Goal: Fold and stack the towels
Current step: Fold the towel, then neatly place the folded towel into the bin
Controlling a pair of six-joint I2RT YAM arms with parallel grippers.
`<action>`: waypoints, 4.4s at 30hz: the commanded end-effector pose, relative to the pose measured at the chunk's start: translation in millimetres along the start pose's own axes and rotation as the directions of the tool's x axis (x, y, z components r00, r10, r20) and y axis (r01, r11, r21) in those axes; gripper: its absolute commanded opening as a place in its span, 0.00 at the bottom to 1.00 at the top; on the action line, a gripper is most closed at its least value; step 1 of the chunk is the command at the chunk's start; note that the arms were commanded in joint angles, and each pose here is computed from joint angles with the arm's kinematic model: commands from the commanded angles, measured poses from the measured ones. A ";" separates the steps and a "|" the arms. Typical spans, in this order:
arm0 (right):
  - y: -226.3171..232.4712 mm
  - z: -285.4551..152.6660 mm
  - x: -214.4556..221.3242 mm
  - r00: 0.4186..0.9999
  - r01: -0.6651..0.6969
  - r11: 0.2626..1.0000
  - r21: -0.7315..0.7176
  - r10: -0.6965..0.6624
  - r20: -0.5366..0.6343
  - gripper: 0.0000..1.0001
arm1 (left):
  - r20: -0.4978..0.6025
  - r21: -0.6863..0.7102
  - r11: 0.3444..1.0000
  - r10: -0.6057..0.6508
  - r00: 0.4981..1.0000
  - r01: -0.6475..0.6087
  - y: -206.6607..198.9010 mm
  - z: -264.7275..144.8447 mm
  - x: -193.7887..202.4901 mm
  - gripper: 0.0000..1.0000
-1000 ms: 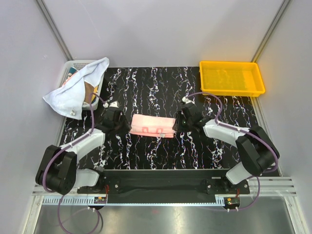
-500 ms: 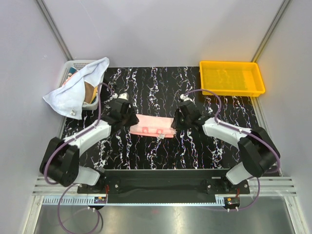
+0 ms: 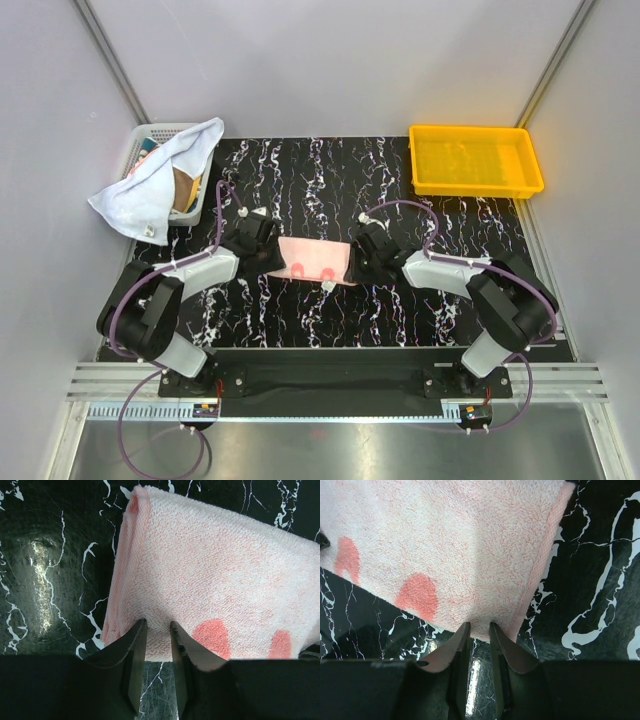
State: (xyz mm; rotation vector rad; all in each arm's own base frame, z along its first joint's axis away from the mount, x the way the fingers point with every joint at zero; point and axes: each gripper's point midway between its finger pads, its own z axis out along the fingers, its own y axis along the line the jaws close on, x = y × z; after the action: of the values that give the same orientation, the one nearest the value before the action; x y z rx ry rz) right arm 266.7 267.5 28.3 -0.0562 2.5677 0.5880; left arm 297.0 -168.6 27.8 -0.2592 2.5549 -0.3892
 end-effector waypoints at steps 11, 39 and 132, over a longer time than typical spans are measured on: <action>3.3 -9.7 -9.2 0.999 0.017 1.000 0.022 -0.018 0.033 0.35 | 0.029 -0.001 1.000 -0.005 1.000 0.005 -1.8 5.5 -5.9 0.31; -20.3 21.6 -53.9 0.997 -0.001 0.963 0.268 -0.018 0.070 0.59 | 0.215 0.226 0.971 0.034 0.976 -0.084 -62.0 -111.1 -56.3 0.36; -390.9 -124.1 -444.1 0.806 -0.283 0.673 0.683 -0.220 0.550 1.00 | 0.151 0.353 0.911 0.170 0.974 -0.214 -87.8 -130.6 -61.7 0.40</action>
State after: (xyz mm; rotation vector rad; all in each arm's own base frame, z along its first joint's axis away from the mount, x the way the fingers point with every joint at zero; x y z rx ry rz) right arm 652.0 -182.4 69.5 0.2497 2.1606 -0.5965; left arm 272.6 -202.2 169.3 0.1197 2.3983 -0.7153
